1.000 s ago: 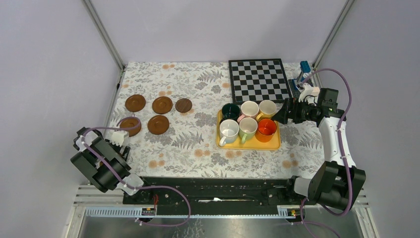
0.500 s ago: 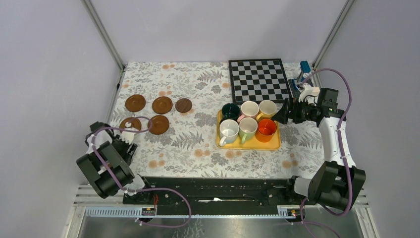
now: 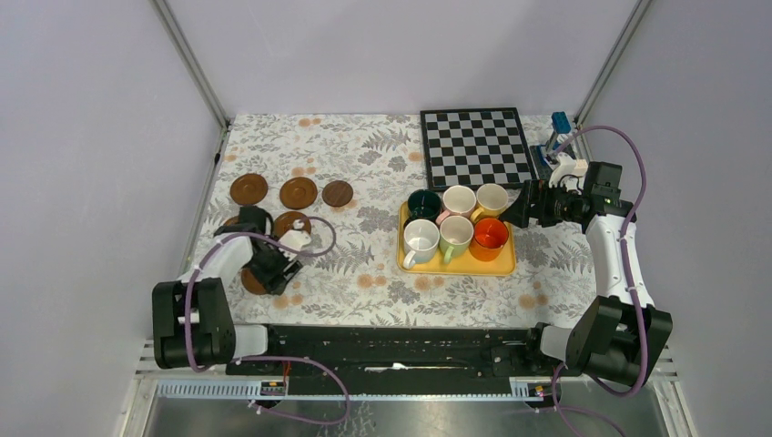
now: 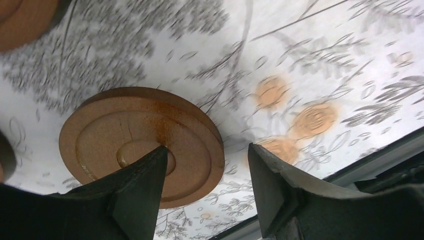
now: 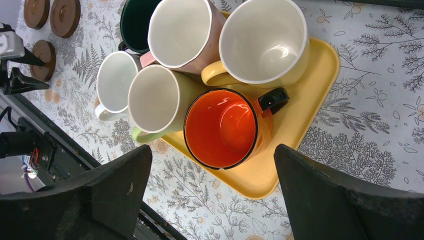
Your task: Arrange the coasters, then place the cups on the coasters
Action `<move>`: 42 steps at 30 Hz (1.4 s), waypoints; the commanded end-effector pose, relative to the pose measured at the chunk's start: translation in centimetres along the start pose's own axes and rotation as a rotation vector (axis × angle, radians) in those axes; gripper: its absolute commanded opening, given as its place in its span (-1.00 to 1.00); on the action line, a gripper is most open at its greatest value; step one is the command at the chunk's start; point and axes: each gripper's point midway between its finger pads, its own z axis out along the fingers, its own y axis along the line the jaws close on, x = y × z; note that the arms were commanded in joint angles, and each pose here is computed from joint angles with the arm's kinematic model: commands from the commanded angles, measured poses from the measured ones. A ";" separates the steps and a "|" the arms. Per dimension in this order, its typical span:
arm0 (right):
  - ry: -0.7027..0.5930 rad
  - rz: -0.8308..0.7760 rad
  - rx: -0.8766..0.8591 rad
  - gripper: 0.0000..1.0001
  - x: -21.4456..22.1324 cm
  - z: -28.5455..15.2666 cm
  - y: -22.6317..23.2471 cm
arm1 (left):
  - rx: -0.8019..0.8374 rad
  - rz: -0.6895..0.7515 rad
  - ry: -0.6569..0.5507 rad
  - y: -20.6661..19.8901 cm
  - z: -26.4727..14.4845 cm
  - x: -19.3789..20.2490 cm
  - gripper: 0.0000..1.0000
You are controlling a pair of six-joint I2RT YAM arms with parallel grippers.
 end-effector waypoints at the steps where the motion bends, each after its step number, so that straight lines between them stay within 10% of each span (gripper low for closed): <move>1: -0.028 -0.047 -0.003 0.99 -0.7 -0.4 0.5 | 0.094 0.045 -0.008 -3.8 0.7 -2.0 0.24; 24: -0.028 -0.051 0.008 0.99 -0.8 -0.3 0.2 | 0.155 0.322 -0.136 -9.4 4.8 -20.1 0.33; 42: -0.027 -0.056 0.014 0.99 -0.6 -0.5 0.2 | 0.078 0.340 -0.178 -6.3 6.0 -23.7 0.33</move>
